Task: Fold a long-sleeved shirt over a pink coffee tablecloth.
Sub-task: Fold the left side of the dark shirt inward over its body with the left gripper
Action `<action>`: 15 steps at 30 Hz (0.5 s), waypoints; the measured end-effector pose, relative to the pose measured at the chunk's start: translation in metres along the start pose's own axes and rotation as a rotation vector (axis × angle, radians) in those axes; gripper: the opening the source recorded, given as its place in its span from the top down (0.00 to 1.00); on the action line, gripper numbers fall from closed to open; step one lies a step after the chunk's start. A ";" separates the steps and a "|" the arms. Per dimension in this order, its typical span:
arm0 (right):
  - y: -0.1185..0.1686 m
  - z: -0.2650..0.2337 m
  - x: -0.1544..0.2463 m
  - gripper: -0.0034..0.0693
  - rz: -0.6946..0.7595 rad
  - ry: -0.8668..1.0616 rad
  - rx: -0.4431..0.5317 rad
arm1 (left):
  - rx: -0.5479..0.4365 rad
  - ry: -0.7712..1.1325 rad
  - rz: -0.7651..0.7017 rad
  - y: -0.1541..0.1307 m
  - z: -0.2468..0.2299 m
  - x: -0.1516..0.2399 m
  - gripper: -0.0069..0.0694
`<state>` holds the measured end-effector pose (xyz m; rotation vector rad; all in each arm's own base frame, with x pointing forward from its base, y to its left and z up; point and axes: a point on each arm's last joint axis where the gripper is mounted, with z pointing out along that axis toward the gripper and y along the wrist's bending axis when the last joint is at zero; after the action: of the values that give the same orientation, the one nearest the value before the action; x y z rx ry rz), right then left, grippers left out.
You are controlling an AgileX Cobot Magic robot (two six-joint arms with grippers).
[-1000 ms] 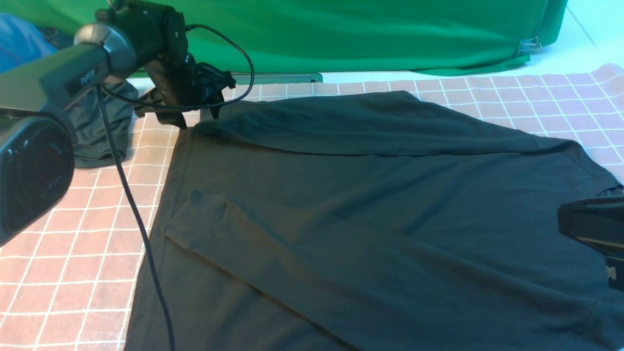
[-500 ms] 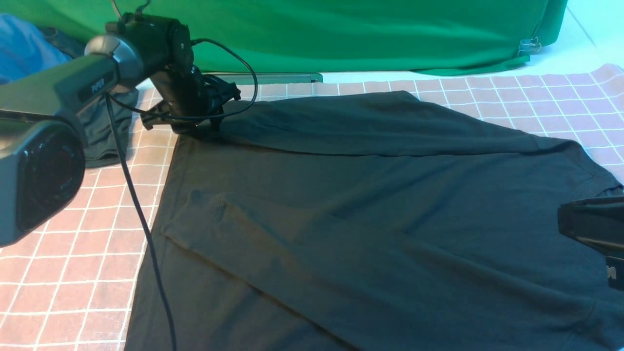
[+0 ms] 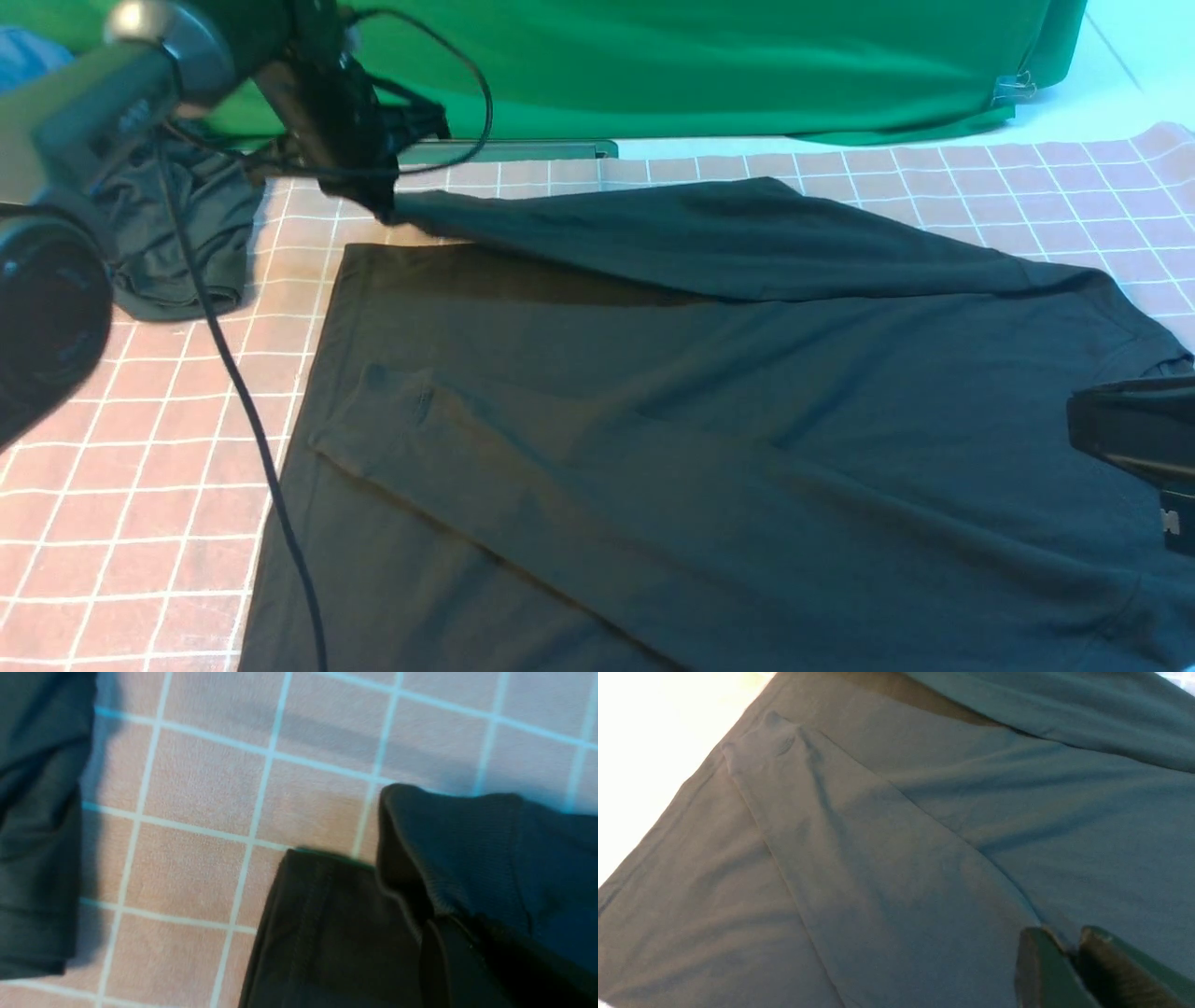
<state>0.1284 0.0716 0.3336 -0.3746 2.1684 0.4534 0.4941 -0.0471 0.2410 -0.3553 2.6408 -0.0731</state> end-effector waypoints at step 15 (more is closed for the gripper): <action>-0.025 0.014 -0.013 0.78 0.031 0.024 0.171 | 0.023 0.103 0.025 0.004 -0.086 0.027 0.87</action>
<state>0.1559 0.0568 0.3314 -0.2534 2.2196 0.2785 0.4307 -0.0511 0.3052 -0.3186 2.7434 -0.1162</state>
